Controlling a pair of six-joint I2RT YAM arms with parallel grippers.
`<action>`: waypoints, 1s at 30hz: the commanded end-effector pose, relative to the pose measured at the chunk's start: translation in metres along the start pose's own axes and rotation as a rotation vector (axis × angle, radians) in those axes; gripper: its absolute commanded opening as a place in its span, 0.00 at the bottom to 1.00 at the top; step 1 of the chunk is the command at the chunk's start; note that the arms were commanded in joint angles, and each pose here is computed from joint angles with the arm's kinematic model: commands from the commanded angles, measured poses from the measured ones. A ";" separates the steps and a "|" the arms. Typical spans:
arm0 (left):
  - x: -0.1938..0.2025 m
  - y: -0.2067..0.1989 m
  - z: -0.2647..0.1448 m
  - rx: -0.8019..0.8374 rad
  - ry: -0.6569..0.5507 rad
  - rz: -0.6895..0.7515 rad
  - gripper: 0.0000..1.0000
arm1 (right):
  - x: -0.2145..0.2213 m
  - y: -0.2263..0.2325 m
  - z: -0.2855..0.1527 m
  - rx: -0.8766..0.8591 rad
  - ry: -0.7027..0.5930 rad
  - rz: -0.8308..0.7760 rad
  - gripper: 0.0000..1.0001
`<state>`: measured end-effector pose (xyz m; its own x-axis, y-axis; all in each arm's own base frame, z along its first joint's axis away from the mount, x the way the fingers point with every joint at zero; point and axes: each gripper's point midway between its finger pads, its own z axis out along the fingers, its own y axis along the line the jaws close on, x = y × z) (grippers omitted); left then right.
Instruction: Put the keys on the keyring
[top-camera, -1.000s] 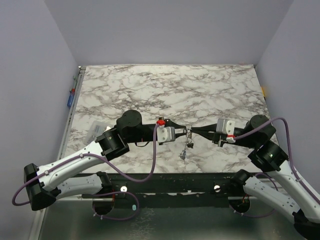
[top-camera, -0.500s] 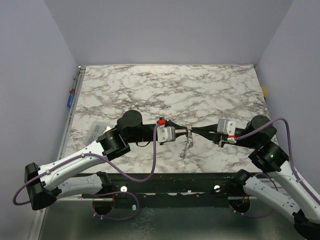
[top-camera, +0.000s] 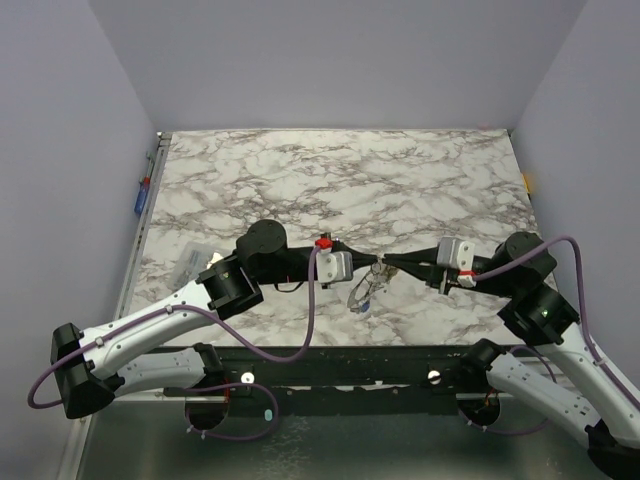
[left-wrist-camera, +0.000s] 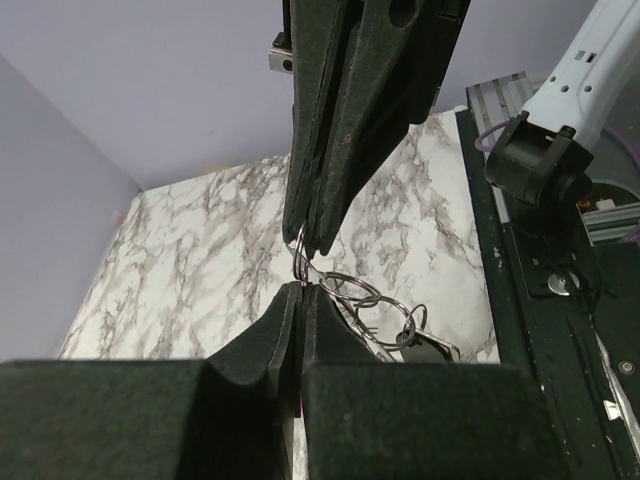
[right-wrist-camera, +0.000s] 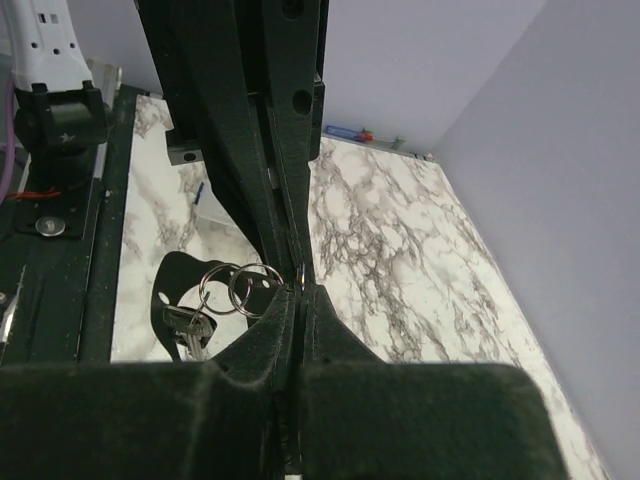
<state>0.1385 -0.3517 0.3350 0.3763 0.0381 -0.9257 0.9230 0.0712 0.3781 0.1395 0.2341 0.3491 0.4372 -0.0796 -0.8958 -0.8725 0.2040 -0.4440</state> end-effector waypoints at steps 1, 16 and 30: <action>-0.005 -0.005 0.000 0.012 -0.028 -0.004 0.00 | -0.027 -0.016 -0.003 0.072 -0.078 -0.065 0.01; -0.007 -0.002 0.001 -0.013 -0.057 -0.043 0.00 | -0.040 -0.029 0.000 0.160 -0.198 -0.053 0.01; -0.002 0.004 0.000 -0.071 -0.053 -0.058 0.00 | -0.012 -0.053 -0.007 0.335 -0.103 0.025 0.00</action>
<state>0.1473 -0.3529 0.3486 0.3565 -0.0291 -0.9339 0.9248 0.1529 0.3483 0.1613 0.2324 0.3651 0.4176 0.0483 -0.9073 -0.8459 0.3853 -0.3688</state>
